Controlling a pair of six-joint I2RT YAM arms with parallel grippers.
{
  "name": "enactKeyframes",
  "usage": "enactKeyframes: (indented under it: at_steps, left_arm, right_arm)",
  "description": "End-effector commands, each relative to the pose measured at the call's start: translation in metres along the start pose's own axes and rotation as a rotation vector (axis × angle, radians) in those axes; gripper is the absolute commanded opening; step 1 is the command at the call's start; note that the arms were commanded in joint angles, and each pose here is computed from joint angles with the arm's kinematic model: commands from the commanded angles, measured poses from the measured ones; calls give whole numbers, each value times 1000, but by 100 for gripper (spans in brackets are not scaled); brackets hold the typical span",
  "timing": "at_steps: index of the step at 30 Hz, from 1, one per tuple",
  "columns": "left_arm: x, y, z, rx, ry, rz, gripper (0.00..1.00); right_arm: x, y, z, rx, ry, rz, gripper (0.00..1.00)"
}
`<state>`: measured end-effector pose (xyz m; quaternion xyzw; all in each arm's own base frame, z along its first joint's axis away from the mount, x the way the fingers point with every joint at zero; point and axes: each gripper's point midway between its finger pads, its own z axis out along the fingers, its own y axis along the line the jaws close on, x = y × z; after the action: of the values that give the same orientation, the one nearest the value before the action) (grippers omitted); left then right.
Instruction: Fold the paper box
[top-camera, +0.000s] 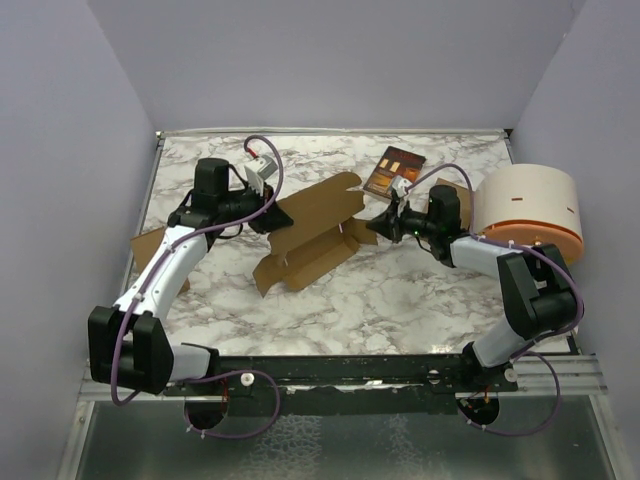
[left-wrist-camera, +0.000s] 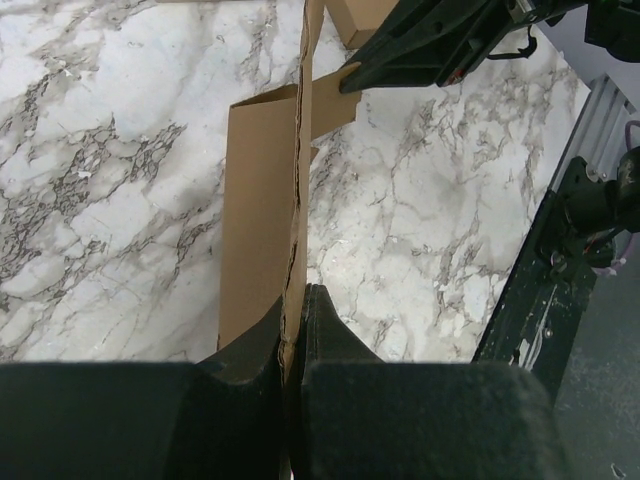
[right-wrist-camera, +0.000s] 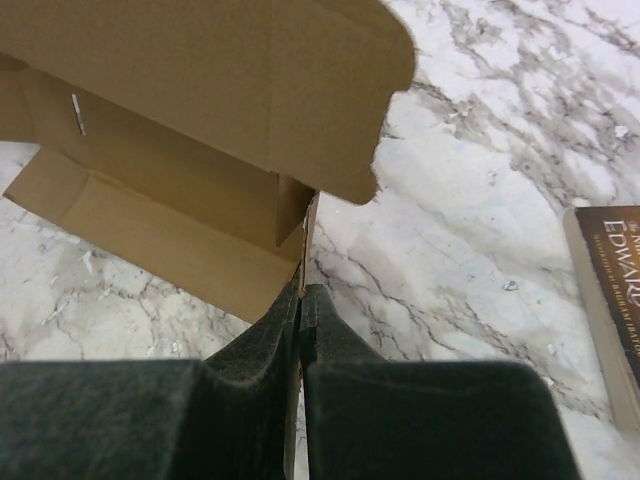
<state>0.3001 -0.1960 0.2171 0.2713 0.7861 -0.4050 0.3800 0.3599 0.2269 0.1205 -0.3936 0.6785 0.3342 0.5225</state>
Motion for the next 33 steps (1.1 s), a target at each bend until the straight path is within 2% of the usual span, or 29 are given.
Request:
enactKeyframes:
  at_steps: [1,13,18,33]
  left_arm:
    - [1,-7,-4,-2,-4,38,0]
    - [20,-14,3,10,45,28,0]
    - [30,-15,2,2,71,16,0]
    - [32,-19,1,11,63,15,0]
  right_arm:
    - [-2,18,-3,-98,14,-19,1]
    - [16,29,-16,-111,96,-24,1]
    - [28,35,-16,-147,160,39,1]
    - [46,36,-23,-98,273,31,1]
